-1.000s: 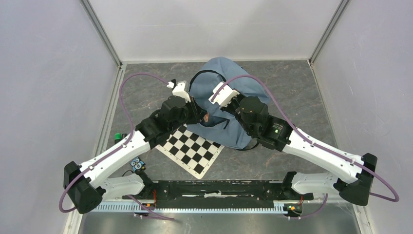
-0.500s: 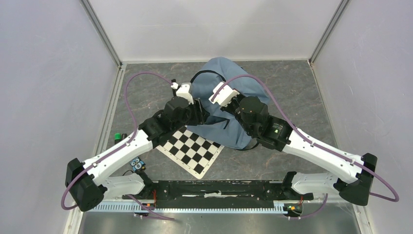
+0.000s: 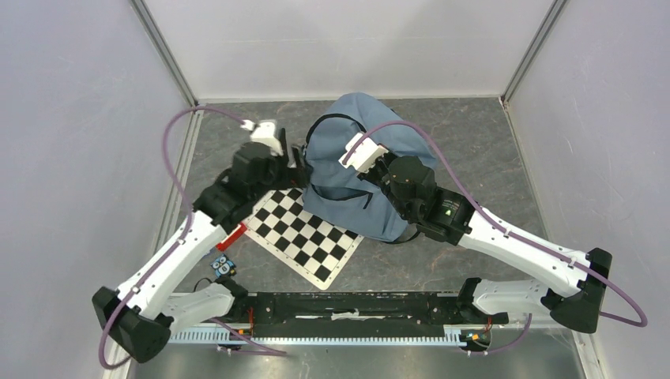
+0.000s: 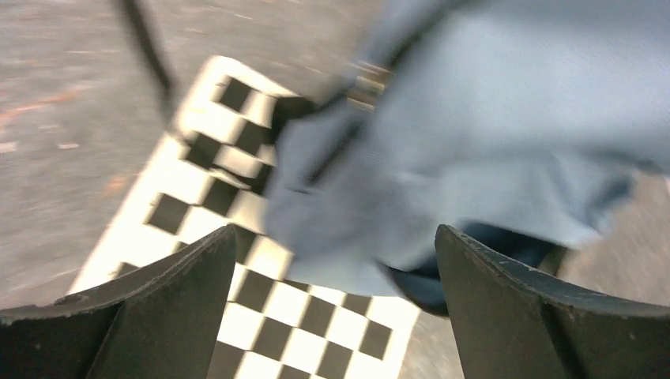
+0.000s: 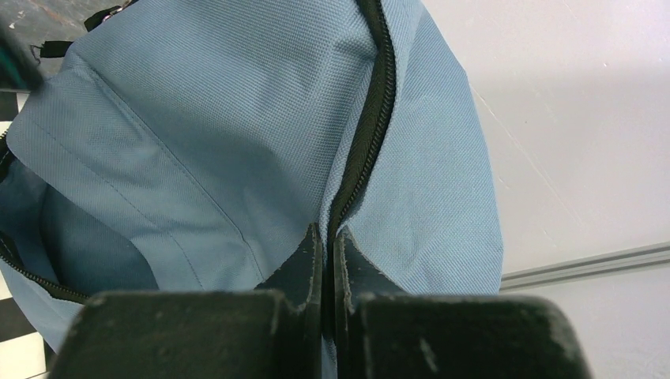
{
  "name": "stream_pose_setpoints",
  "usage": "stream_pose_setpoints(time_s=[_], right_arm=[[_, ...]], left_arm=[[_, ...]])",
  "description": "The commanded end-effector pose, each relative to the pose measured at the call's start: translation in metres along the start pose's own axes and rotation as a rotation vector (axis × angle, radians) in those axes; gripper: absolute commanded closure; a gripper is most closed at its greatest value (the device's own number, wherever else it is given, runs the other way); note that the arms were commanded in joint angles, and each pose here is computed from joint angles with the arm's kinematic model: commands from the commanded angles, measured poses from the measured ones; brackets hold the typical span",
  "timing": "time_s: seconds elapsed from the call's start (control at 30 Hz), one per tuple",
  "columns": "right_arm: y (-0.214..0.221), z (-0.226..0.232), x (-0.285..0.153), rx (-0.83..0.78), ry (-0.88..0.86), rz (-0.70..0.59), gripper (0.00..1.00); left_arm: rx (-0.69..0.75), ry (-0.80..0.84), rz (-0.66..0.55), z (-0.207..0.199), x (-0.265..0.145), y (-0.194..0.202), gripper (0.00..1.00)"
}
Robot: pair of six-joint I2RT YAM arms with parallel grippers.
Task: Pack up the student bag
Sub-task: Pick up the stationery from the center of the board.
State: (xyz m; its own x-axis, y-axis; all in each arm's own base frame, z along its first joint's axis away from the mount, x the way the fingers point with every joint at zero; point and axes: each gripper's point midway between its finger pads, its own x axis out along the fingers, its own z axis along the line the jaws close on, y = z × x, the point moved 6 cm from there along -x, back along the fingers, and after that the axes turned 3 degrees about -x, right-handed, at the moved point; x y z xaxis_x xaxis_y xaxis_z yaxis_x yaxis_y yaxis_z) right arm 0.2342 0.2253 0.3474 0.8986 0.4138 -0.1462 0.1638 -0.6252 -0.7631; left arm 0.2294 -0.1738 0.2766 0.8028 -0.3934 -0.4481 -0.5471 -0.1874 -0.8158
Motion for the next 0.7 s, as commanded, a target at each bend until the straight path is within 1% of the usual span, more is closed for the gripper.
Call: stream_pose_setpoints(time_s=[0.0, 0.07, 0.13, 0.23, 0.33, 0.4, 0.5, 0.57, 0.67], right_arm=[[-0.02, -0.009, -0.003, 0.052, 0.001, -0.071, 1.0], [-0.021, -0.008, -0.003, 0.057, -0.002, -0.074, 1.0], [-0.022, -0.007, -0.002, 0.058, -0.007, -0.075, 1.0], [-0.021, -0.005, 0.0, 0.056, -0.011, -0.07, 1.0], [-0.022, -0.005, 0.0, 0.054, -0.018, -0.07, 1.0], [-0.021, -0.005, 0.0, 0.052, -0.019, -0.066, 1.0], [-0.019, -0.005, -0.002, 0.044, -0.018, -0.06, 1.0], [-0.018, -0.005, -0.001, 0.041, -0.016, -0.055, 1.0], [-0.017, -0.004, 0.0, 0.039, -0.018, -0.052, 1.0]], left_arm=[[0.012, -0.211, -0.042, 0.07, -0.017, -0.027, 0.0], [-0.038, -0.331, -0.033, 0.105, -0.019, -0.027, 0.0], [-0.127, -0.437, -0.023, 0.135, -0.021, -0.021, 0.0], [-0.343, -0.542, -0.03, 0.174, -0.023, -0.003, 0.0], [-0.598, -0.655, -0.074, 0.213, -0.03, 0.024, 0.0], [-0.725, -0.718, -0.108, 0.231, -0.036, 0.041, 0.0], [-0.814, -0.83, -0.165, 0.247, -0.049, 0.059, 0.0], [-0.831, -0.933, -0.213, 0.255, -0.062, 0.067, 0.0], [-0.876, -1.057, -0.24, 0.263, -0.075, 0.083, 0.0]])
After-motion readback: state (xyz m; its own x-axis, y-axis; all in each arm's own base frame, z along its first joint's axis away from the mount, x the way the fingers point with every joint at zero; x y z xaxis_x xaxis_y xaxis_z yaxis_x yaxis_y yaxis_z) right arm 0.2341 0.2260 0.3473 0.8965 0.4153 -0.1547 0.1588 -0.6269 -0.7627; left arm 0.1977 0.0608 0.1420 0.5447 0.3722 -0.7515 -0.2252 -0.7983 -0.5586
